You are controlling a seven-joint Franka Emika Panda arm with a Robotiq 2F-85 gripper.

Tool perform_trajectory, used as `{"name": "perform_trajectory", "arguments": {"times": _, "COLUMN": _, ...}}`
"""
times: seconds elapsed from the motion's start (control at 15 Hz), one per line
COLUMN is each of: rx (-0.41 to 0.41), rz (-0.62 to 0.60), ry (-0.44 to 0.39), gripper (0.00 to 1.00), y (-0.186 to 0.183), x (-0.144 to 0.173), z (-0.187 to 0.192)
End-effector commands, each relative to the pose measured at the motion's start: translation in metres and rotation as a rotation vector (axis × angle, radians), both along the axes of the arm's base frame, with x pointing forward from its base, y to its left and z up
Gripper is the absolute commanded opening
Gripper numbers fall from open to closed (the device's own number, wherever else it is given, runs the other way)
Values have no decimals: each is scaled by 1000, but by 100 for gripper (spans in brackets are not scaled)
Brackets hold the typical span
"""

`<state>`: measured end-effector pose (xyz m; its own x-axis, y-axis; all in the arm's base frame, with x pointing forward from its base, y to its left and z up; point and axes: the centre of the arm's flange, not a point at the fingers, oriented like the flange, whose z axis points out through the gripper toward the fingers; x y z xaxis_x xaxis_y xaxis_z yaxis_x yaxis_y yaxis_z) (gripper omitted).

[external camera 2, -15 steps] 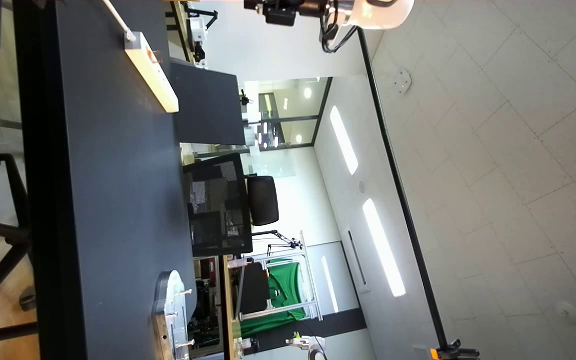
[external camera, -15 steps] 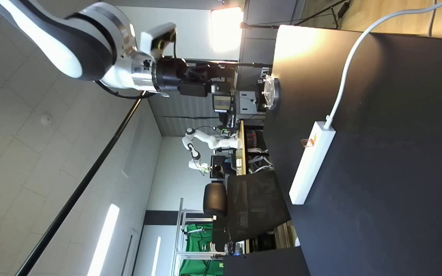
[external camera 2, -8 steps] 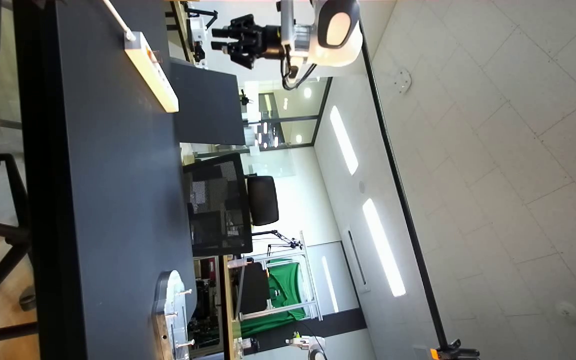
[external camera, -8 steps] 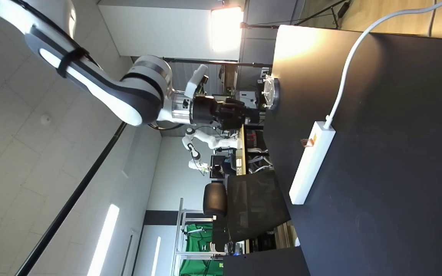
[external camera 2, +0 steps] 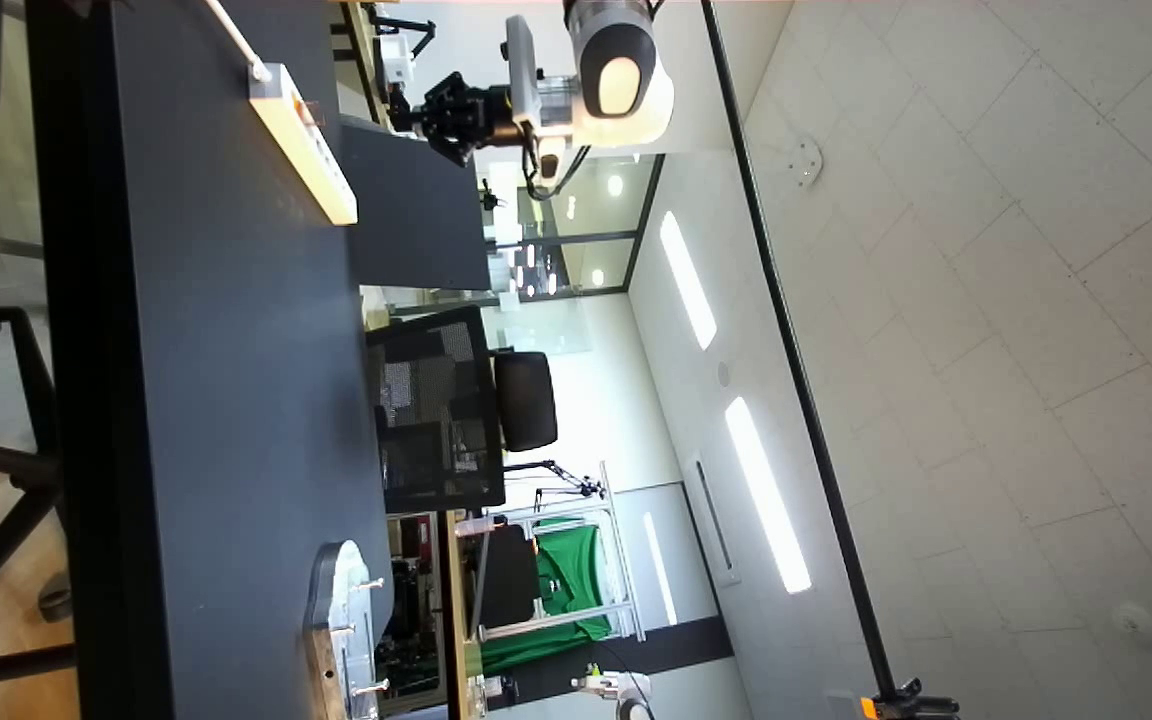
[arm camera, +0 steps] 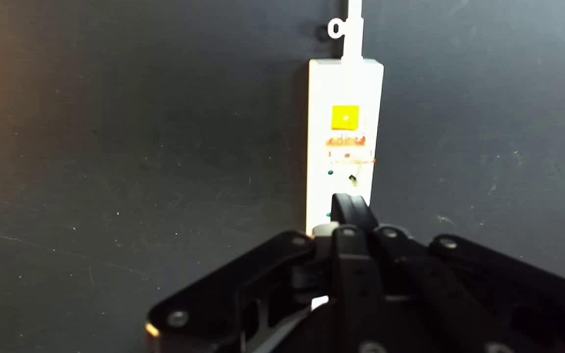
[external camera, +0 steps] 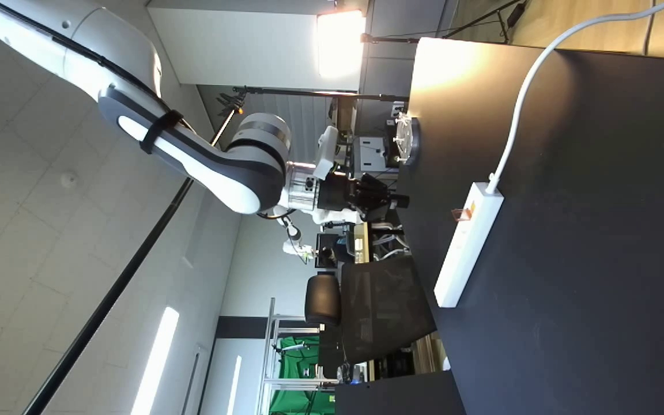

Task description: Turn on the adapter

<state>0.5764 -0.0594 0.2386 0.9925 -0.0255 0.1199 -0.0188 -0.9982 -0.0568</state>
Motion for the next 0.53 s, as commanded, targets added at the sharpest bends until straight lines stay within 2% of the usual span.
{"name": "perform_trajectory", "arguments": {"times": 0.0, "rx": -2, "rz": -4, "ry": 2, "gripper": 1, "y": 0, "x": 1, "z": -1}}
{"name": "perform_trajectory", "arguments": {"times": 0.47, "rx": -2, "rz": -8, "ry": 0, "gripper": 1, "y": 0, "x": 3, "z": -1}}
